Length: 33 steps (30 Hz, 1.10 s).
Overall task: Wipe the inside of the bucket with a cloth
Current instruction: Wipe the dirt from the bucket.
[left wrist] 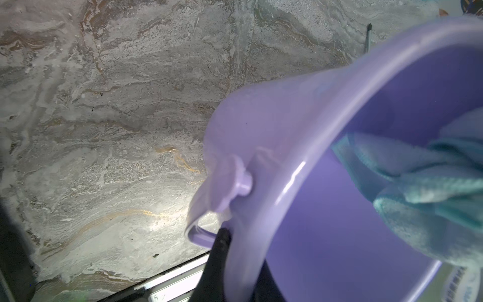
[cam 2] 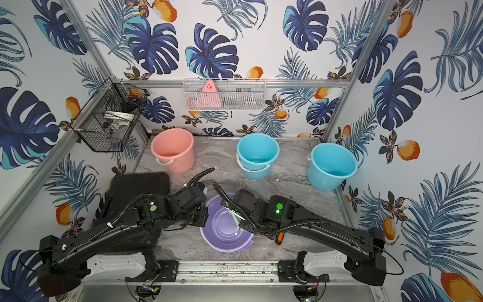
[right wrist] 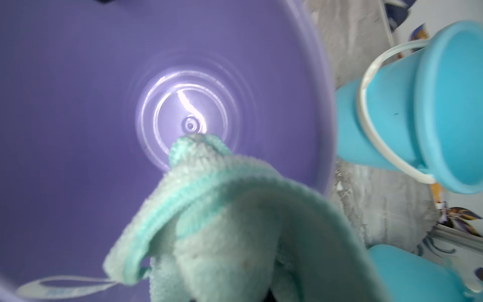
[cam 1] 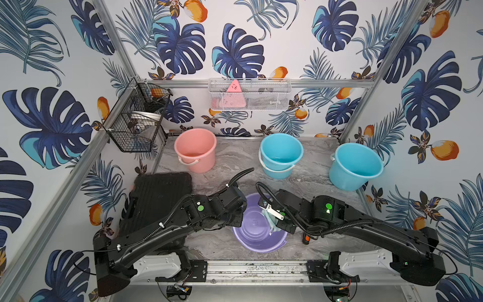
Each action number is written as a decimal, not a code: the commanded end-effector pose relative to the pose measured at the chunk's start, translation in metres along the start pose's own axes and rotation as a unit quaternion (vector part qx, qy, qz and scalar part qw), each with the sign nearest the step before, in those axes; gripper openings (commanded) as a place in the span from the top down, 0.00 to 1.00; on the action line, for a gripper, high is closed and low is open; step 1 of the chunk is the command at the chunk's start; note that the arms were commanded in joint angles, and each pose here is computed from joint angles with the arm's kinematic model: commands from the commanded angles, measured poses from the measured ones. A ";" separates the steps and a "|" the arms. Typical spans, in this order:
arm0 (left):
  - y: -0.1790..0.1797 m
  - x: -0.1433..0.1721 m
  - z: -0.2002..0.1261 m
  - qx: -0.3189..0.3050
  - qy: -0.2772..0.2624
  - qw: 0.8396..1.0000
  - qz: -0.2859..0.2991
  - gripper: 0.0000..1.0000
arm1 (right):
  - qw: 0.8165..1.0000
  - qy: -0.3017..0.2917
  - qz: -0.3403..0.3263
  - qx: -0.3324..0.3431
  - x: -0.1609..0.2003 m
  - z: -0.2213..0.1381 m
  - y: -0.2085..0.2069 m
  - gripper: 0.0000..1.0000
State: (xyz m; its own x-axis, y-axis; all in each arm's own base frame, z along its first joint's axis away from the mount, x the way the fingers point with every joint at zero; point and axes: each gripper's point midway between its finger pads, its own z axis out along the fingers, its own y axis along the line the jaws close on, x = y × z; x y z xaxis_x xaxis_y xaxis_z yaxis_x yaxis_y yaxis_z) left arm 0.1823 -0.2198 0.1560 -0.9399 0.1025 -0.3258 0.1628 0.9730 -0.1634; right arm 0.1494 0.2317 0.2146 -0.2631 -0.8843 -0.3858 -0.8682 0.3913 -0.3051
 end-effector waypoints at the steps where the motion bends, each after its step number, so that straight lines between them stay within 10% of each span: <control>1: -0.003 -0.007 -0.003 0.006 -0.016 1.000 -0.005 1.00 | 0.991 0.087 0.001 -0.103 0.042 -0.007 0.036 1.00; 18: -0.009 -0.008 -0.006 0.021 -0.016 1.000 -0.010 1.00 | 0.933 -0.194 0.087 -0.289 -0.075 -0.004 0.098 1.00; 33: -0.013 -0.009 -0.007 0.030 -0.014 0.999 -0.010 1.00 | 0.922 -0.334 0.187 -0.059 -0.122 0.008 0.010 1.00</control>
State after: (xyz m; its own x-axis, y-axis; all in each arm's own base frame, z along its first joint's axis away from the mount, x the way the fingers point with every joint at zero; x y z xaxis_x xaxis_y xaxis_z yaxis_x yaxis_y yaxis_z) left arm 0.1793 -0.2204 0.1605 -0.9415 0.1062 -0.3197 0.1695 0.9695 -0.1771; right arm 0.1478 0.3486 0.2275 -0.3312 -0.4153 -0.8473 -0.8785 0.4633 0.1163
